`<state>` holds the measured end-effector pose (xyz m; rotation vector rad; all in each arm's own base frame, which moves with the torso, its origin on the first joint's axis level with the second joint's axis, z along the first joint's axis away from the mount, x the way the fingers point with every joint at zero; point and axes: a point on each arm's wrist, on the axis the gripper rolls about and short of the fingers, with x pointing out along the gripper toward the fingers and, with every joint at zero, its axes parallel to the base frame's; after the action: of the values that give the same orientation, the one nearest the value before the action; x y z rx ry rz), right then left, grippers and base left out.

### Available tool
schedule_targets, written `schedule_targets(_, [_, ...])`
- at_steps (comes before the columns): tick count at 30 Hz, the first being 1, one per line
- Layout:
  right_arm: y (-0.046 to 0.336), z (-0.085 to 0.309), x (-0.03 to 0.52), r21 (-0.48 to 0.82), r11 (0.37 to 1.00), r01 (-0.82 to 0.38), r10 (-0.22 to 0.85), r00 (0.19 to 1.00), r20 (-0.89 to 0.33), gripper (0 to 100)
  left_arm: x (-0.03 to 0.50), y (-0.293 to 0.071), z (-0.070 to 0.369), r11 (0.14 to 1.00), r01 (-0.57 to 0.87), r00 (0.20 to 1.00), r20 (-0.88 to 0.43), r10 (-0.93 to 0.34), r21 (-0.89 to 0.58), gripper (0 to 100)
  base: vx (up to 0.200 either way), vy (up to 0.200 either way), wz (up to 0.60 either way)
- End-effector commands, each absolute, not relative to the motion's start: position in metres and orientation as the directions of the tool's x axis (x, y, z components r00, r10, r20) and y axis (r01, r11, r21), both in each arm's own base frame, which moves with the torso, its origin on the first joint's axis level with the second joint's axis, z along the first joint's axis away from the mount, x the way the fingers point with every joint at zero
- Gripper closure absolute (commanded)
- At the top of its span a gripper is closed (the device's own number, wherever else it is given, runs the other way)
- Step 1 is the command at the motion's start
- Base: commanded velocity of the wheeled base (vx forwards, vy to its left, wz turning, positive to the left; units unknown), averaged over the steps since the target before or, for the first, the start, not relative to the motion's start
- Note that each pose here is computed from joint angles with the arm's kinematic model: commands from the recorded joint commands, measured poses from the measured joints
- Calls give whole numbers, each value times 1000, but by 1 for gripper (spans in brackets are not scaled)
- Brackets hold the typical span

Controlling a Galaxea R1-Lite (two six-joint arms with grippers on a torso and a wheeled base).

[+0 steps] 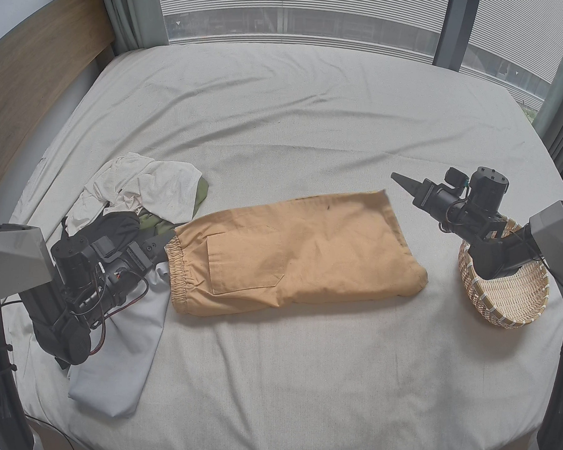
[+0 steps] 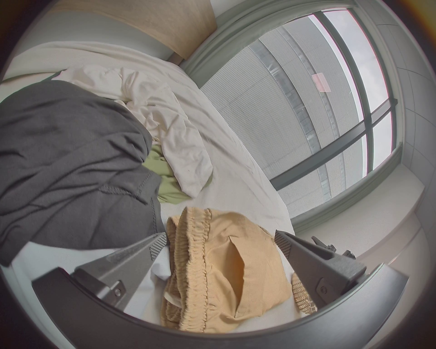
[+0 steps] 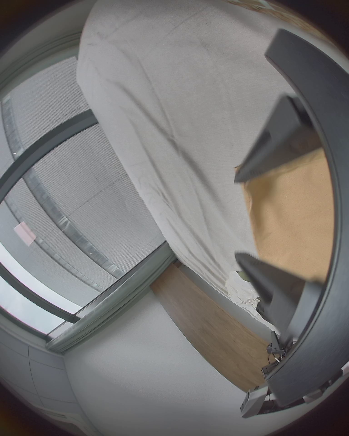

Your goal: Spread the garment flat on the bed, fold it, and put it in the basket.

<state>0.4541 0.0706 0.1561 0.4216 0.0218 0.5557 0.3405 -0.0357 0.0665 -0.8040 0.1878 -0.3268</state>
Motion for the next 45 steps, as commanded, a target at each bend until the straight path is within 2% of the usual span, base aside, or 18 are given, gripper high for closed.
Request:
schedule_targets(1, [75, 152, 453, 396, 764, -509, 521, 849, 85, 0, 341, -35, 70, 648, 220, 936, -28, -350, -729, 0, 0, 0, 0])
schedule_targets(13, [86, 168, 405, 407, 743, -532, 559, 827, 61, 0, 318, -51, 88, 625, 279, 910, -7, -415, -729, 0, 0, 0, 0])
schedule_targets(19, [81, 163, 360, 413, 733, -541, 568, 820, 68, 0, 283, -62, 104, 580, 380, 834, -4, -552, -720, 0, 0, 0, 0])
schedule_targets(22, [78, 159, 344, 437, 728, -527, 568, 822, 45, 0, 276, -62, 105, 579, 396, 818, -11, -575, -713, 0, 0, 0, 0])
schedule_targets(24, [74, 152, 327, 498, 716, -489, 564, 825, 0, 0, 269, -62, 101, 599, 416, 803, -33, -596, -684, 0, 0, 0, 0])
schedule_targets(32, [66, 118, 306, 555, 726, -407, 553, 825, -118, 0, 261, -64, 90, 627, 443, 771, -86, -631, -641, 0, 0, 0, 0])
schedule_targets(45, [62, 69, 309, 617, 733, -287, 534, 804, -261, 0, 262, -64, 78, 653, 431, 767, -129, -629, -623, 0, 0, 0, 0])
